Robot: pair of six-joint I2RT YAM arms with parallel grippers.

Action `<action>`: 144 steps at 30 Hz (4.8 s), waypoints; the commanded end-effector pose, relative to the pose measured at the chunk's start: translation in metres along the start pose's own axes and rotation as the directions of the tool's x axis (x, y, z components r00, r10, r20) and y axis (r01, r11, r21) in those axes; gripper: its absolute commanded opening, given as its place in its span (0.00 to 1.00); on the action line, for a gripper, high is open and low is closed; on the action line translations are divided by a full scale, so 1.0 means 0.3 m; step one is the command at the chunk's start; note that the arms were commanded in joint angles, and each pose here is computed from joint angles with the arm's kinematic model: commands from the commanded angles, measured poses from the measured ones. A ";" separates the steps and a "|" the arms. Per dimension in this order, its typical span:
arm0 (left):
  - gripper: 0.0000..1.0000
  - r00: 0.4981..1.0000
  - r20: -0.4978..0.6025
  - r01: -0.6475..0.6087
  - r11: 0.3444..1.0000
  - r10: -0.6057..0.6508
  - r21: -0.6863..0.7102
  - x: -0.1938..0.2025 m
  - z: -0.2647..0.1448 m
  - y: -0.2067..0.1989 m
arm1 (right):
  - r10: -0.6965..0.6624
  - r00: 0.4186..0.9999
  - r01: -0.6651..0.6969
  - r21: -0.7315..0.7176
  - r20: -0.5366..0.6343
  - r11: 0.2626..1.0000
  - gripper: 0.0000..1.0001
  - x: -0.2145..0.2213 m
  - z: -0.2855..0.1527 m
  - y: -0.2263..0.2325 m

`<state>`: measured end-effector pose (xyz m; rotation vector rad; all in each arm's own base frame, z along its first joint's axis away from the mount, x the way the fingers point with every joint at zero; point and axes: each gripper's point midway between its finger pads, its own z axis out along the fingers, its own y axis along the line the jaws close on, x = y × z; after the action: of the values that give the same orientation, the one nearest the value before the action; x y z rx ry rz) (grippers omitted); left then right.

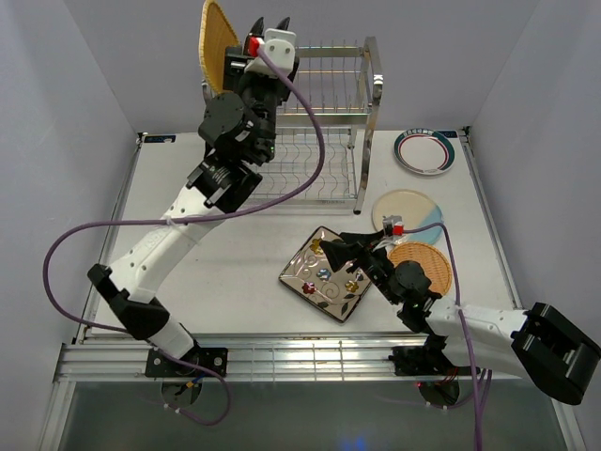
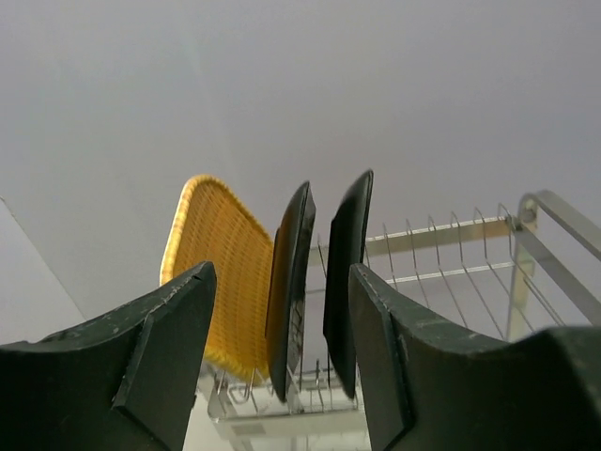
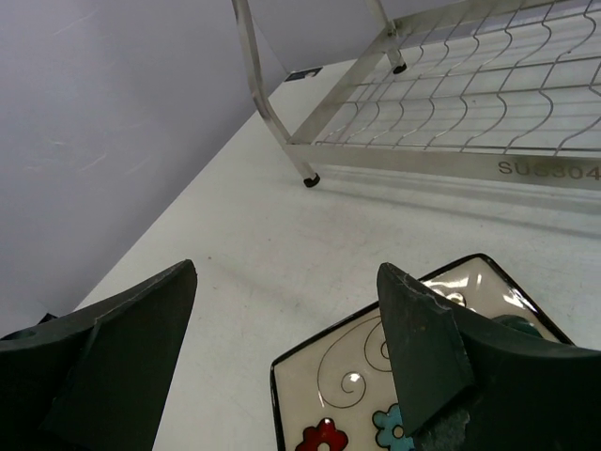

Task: Load the plates into the dish rack
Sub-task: Insert the plate into the dish rack, then pick up the plate at the center of the board.

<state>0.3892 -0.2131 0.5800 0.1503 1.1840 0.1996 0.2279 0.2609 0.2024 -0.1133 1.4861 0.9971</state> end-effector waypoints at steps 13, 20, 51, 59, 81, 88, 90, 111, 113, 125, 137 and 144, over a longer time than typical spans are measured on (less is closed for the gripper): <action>0.72 0.994 -0.006 0.102 0.949 -0.105 0.299 0.109 -0.328 0.049 | 0.057 0.993 -0.046 0.111 -0.103 0.993 0.86 0.013 -0.020 -0.033; 0.74 0.996 -0.042 0.087 0.891 -0.076 0.446 0.270 -0.459 -0.035 | 0.196 0.969 -0.153 0.261 -0.149 0.953 0.85 0.054 -0.059 -0.086; 0.91 0.924 -0.370 0.334 0.676 -0.097 0.658 0.914 -0.683 -0.227 | 0.464 0.866 -0.308 0.532 -0.185 0.788 0.86 0.276 -0.348 -0.267; 0.92 0.877 -0.477 0.436 0.521 -0.061 0.734 1.006 -0.761 -0.327 | 0.494 0.850 -0.317 0.572 -0.182 0.756 0.86 0.328 -0.394 -0.305; 0.93 0.739 -0.674 0.644 0.309 -0.012 0.700 1.149 -0.838 -0.428 | 0.584 0.808 -0.427 0.599 -0.085 0.678 0.83 0.391 -0.426 -0.357; 0.89 0.679 -0.732 0.690 0.291 0.058 0.663 1.211 -0.849 -0.453 | 0.583 0.805 -0.414 0.601 -0.108 0.683 0.83 0.407 -0.423 -0.353; 0.85 0.666 -0.742 0.689 0.316 0.078 0.652 1.253 -0.836 -0.458 | 0.582 0.804 -0.402 0.613 -0.118 0.680 0.82 0.416 -0.427 -0.357; 0.81 0.644 -0.742 0.656 0.362 0.188 0.662 1.370 -0.890 -0.538 | 0.591 0.802 -0.407 0.642 -0.090 0.650 0.82 0.409 -0.446 -0.373; 0.81 0.647 -0.740 0.654 0.363 0.186 0.664 1.370 -0.892 -0.540 | 0.588 0.802 -0.377 0.674 -0.104 0.635 0.83 0.421 -0.469 -0.388; 0.78 0.637 -0.742 0.651 0.368 0.211 0.664 1.399 -0.910 -0.567 | 0.591 0.799 -0.350 0.710 -0.114 0.611 0.83 0.450 -0.502 -0.412; 0.77 0.640 -0.734 0.641 0.370 0.227 0.673 1.412 -0.922 -0.578 | 0.584 0.798 -0.311 0.730 -0.147 0.609 0.82 0.466 -0.520 -0.418; 0.77 0.642 -0.729 0.635 0.369 0.235 0.679 1.416 -0.929 -0.582 | 0.587 0.792 -0.291 0.741 -0.169 0.605 0.83 0.471 -0.540 -0.416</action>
<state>0.2930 -0.2754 0.0487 0.9794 2.0964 -0.8392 0.1741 0.1851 0.0641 0.6923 2.0726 1.0200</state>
